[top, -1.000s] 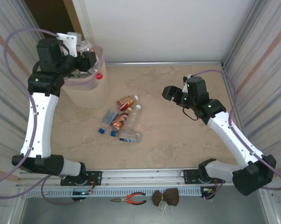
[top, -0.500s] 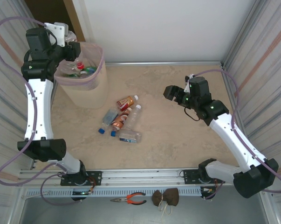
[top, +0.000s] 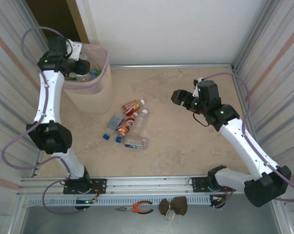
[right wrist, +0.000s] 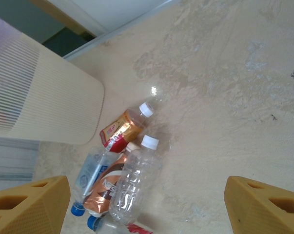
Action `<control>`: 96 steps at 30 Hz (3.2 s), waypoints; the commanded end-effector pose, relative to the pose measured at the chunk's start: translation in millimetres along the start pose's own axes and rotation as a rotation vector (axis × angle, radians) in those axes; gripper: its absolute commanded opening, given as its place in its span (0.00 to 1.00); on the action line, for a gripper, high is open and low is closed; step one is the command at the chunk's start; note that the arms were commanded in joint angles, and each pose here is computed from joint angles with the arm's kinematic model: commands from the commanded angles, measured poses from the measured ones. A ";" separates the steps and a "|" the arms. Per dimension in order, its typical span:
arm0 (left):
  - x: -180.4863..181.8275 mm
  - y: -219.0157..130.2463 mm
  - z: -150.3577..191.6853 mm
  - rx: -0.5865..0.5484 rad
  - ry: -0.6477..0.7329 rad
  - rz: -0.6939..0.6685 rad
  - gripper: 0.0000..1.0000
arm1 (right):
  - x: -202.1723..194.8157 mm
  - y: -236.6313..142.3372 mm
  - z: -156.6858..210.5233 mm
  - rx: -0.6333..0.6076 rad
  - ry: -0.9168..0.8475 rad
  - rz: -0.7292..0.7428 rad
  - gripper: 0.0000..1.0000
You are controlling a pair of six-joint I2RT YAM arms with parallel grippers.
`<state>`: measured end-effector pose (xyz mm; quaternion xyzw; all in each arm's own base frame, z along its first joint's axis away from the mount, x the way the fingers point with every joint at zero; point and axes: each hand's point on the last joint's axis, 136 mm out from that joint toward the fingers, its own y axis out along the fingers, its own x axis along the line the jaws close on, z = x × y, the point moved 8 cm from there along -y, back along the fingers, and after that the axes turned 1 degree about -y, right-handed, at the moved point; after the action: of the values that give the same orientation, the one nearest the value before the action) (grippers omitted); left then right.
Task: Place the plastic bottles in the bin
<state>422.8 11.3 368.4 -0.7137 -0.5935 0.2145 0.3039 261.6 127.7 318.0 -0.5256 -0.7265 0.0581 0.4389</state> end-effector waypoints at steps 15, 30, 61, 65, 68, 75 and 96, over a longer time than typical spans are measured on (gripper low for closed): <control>-0.8 52.3 9.6 0.145 -0.047 0.147 0.73 | -3.4 -16.7 -1.9 -0.045 -0.010 0.029 0.81; -10.4 -28.4 -23.5 -0.082 -0.053 0.148 0.87 | -3.8 -18.9 -1.1 -0.048 -0.009 0.027 0.81; -161.1 -84.5 46.1 0.020 0.180 0.401 0.59 | -9.4 -15.0 6.5 -0.030 -0.005 0.029 0.81; -182.1 -67.9 76.4 0.130 0.210 0.395 0.59 | -10.2 -14.0 8.2 -0.023 0.000 0.029 0.81; -188.9 -48.6 100.9 0.218 0.206 0.383 0.59 | -11.1 -13.5 8.9 -0.022 0.004 0.029 0.81; -192.8 -0.6 143.6 0.363 0.157 0.350 0.60 | -11.5 -11.3 10.2 -0.012 0.000 0.027 0.81; -187.0 90.6 170.3 0.587 0.204 0.141 0.66 | -16.0 -12.9 12.4 -0.016 0.000 0.045 0.82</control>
<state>326.8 -152.7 170.5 -0.6599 -0.4082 0.3270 0.5395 248.3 118.4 307.3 -0.5403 -0.7159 0.0644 0.4376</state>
